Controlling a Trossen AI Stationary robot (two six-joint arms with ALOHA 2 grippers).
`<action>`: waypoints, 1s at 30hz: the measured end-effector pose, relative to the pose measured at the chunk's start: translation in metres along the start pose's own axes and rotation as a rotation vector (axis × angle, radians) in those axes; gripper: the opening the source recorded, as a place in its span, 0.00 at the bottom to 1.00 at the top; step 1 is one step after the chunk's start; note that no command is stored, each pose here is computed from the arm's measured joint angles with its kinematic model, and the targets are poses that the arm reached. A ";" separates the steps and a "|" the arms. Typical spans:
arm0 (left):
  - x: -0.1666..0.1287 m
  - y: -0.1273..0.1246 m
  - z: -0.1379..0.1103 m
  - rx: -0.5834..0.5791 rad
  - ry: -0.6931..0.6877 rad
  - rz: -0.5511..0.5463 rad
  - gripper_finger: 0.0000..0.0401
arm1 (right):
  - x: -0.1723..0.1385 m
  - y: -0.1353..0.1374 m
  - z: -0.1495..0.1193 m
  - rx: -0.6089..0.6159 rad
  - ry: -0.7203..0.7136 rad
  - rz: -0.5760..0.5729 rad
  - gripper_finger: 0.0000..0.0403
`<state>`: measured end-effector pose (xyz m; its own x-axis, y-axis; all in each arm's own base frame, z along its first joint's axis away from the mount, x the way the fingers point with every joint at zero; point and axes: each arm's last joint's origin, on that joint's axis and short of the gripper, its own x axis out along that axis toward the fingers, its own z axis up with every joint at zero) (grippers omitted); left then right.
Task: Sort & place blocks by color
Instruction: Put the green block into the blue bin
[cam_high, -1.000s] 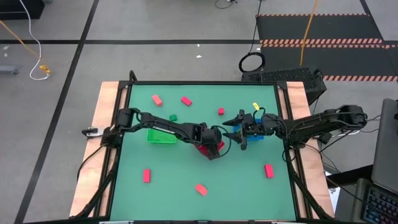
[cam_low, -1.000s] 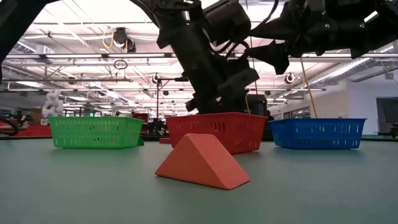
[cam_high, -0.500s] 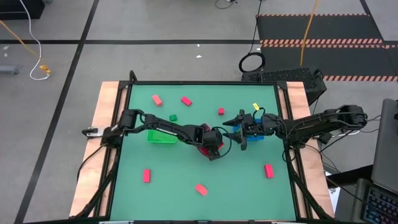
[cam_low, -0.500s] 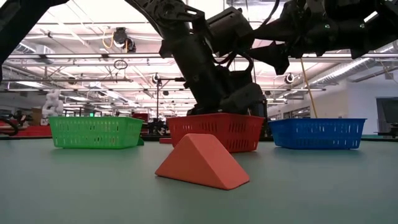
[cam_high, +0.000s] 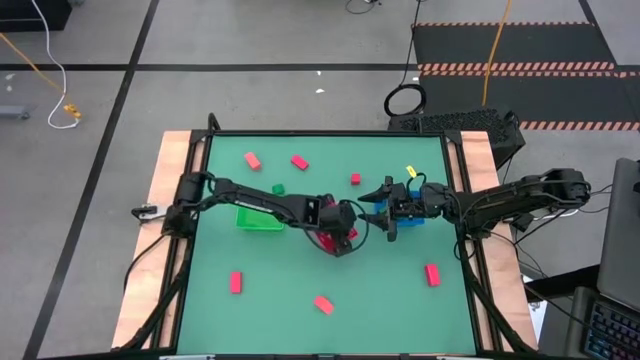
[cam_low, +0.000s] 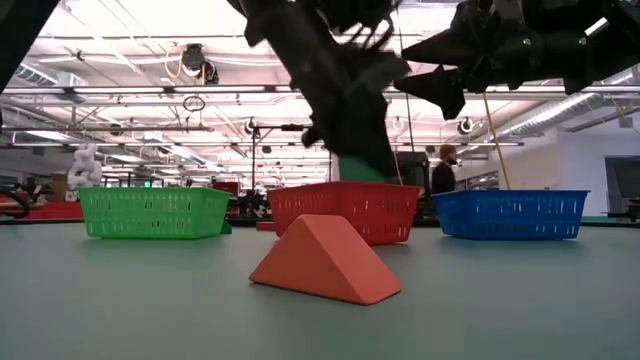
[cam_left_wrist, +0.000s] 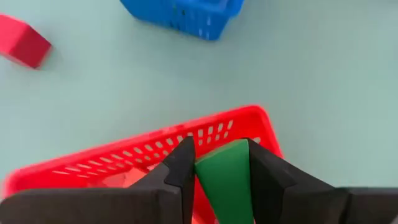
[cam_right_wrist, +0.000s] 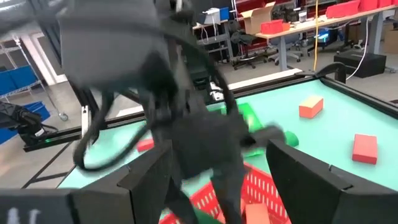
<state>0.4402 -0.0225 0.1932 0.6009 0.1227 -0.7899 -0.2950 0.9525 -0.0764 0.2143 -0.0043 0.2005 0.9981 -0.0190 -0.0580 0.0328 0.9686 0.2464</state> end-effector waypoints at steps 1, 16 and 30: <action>-0.005 0.000 0.002 -0.001 -0.005 -0.001 0.25 | 0.000 0.000 0.000 0.000 0.000 0.000 0.63; -0.034 0.015 0.055 0.036 -0.461 0.037 0.25 | -0.011 0.004 0.016 -0.032 -0.091 0.025 0.63; 0.013 0.028 0.064 -0.043 -0.687 -0.006 0.25 | -0.055 0.012 0.040 -0.053 -0.189 0.052 0.63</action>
<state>0.4875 0.0237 0.2201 0.9331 0.2801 -0.2255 -0.3110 0.9434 -0.1149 0.1621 -0.0018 0.2452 0.9904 -0.0103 0.1376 -0.0166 0.9811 0.1927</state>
